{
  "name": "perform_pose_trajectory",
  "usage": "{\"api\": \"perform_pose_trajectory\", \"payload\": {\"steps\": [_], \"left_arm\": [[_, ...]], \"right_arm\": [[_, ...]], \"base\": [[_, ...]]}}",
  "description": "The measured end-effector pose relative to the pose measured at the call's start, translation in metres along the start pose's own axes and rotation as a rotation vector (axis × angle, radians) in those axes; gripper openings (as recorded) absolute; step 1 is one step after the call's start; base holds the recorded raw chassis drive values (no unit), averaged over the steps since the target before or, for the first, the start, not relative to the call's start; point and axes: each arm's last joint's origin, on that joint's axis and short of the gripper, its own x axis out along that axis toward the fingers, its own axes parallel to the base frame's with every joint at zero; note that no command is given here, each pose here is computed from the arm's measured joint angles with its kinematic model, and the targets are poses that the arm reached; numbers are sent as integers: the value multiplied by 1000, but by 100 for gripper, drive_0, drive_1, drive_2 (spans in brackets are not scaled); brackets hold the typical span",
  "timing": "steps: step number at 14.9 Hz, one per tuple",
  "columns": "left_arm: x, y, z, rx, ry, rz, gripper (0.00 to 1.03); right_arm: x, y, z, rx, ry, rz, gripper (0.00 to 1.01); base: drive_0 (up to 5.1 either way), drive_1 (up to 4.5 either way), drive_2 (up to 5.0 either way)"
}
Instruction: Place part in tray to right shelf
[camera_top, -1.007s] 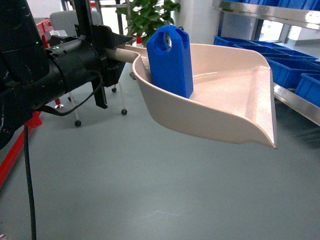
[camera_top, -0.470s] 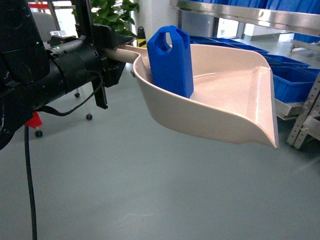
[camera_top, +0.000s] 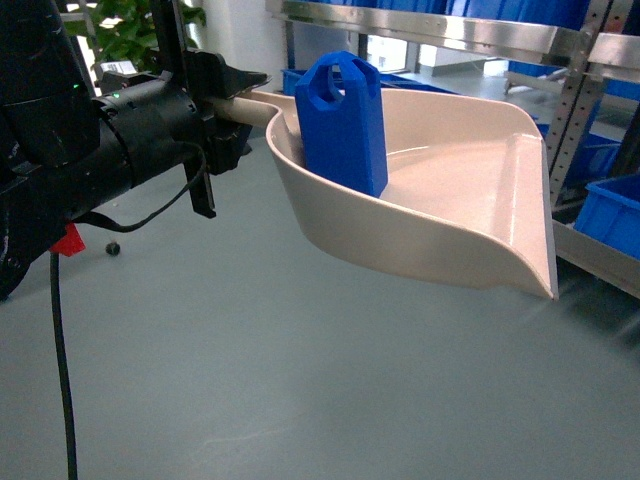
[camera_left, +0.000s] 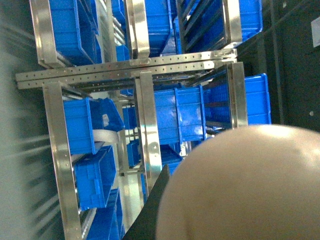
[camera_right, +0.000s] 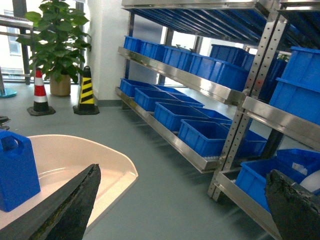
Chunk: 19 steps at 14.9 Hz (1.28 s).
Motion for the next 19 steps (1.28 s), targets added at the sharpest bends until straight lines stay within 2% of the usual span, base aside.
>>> {"api": "perform_pose_trajectory", "payload": {"steps": [19], "left_arm": [[0,0,-1,0,2,0,12]], "right_arm": [[-1,0,1,1,-4,-1,98]], "base": [[-166,-166,-166]]}}
